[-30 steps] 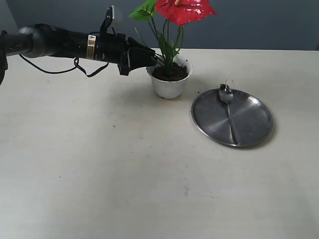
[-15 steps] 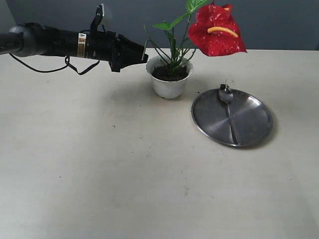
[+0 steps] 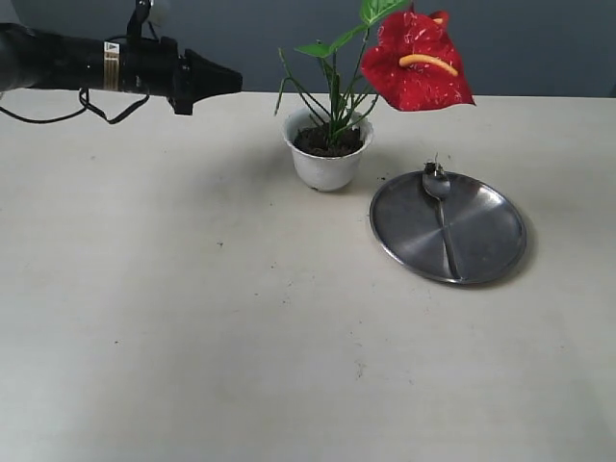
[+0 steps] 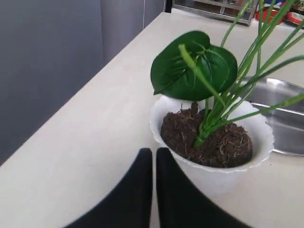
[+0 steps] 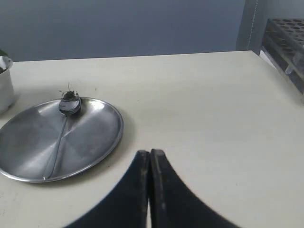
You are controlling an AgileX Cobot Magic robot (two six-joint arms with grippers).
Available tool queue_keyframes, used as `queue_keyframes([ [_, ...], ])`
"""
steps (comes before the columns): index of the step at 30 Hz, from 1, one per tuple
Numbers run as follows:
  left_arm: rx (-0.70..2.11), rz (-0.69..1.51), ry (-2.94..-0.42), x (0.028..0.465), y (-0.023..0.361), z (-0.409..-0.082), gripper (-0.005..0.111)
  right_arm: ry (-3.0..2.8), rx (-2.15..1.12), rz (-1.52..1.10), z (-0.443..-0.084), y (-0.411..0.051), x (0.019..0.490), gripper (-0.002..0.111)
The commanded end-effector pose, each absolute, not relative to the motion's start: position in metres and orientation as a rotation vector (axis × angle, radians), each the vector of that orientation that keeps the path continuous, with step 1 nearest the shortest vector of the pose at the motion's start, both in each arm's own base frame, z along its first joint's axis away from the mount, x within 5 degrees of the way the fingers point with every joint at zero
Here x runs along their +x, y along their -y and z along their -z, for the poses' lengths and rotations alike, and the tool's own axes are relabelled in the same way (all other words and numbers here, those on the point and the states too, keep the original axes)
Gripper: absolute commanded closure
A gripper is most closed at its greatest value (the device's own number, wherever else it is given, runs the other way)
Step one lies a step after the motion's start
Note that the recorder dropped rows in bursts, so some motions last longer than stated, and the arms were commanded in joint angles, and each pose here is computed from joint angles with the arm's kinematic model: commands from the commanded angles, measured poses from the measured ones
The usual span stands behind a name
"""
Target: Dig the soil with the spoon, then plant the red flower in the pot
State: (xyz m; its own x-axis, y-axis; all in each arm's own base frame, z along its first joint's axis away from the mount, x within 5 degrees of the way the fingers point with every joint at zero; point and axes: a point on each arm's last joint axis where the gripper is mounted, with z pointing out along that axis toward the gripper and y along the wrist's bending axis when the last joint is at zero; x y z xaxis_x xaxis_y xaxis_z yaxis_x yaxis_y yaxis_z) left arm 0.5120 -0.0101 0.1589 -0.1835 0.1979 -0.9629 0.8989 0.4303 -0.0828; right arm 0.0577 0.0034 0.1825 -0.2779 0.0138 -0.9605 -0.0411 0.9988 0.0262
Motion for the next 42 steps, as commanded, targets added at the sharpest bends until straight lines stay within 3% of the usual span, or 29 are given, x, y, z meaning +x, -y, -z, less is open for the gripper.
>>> queue_keyframes([
  [1,0.95,0.855,-1.64,0.508,0.01,-0.188,0.106,-1.843,-0.019,-0.045,-0.183,-0.003,0.058,0.109],
  [11,0.91,0.825,-1.604,0.493,0.005,-0.261,0.106,-1.843,-0.019,-0.045,-0.183,-0.003,0.058,0.109],
  [27,0.659,0.477,-1.519,0.435,-0.011,-0.425,0.106,-1.843,-0.019,-0.045,-0.183,-0.003,0.058,0.109],
  [42,0.542,0.343,-1.407,0.35,-0.014,-0.503,0.106,-1.843,-0.019,-0.045,-0.183,-0.003,0.058,0.109],
])
